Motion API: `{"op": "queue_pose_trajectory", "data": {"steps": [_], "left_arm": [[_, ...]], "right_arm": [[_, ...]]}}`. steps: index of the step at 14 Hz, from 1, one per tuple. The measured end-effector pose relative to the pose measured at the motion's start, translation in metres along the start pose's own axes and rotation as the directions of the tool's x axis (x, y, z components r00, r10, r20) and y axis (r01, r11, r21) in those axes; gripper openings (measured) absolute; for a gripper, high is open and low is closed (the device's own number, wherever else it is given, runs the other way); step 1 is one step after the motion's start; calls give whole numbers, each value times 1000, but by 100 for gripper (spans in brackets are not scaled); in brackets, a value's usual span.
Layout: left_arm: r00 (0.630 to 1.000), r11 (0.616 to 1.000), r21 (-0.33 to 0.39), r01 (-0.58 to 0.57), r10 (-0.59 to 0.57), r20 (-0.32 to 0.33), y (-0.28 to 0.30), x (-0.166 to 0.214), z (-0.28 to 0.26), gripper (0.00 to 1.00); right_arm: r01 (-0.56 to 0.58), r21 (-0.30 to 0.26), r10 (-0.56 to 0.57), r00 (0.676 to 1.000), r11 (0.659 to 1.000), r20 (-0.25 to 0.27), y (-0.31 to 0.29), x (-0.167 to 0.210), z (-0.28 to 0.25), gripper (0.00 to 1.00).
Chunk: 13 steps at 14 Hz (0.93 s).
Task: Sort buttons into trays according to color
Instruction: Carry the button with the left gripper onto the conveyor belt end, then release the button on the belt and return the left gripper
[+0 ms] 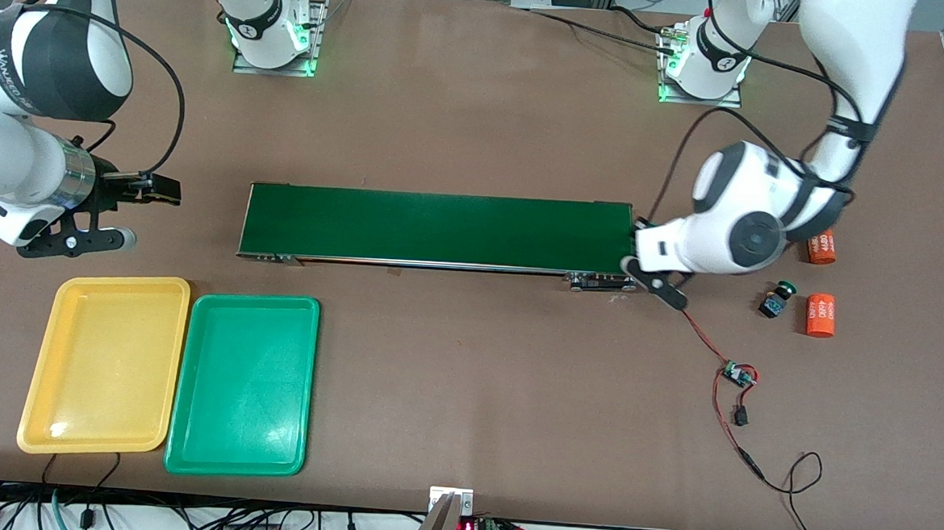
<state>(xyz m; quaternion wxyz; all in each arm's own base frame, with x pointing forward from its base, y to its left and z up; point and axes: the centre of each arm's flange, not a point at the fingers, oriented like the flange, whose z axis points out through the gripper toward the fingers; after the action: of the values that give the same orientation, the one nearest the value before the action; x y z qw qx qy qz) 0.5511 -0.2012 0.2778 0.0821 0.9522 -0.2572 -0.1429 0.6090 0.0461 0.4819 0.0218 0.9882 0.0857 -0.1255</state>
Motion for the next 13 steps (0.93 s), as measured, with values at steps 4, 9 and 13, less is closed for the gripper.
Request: {"op": "queue_pose_trajectory", "data": {"steps": [4, 9, 13], "left_arm": [[995, 996, 3, 93, -93, -42, 36, -1, 34, 41], [975, 979, -3, 202, -202, -88, 52, -5, 48, 41], [969, 979, -2, 205, -204, -141, 54, -1, 31, 70]], "right_arm": [[14, -4, -14, 1000, 1000, -6, -9, 1, -2, 100], [17, -6, -17, 1000, 1000, -15, -10, 2, -5, 100], [18, -6, -18, 1000, 1000, -17, -11, 2, -6, 100]]}}
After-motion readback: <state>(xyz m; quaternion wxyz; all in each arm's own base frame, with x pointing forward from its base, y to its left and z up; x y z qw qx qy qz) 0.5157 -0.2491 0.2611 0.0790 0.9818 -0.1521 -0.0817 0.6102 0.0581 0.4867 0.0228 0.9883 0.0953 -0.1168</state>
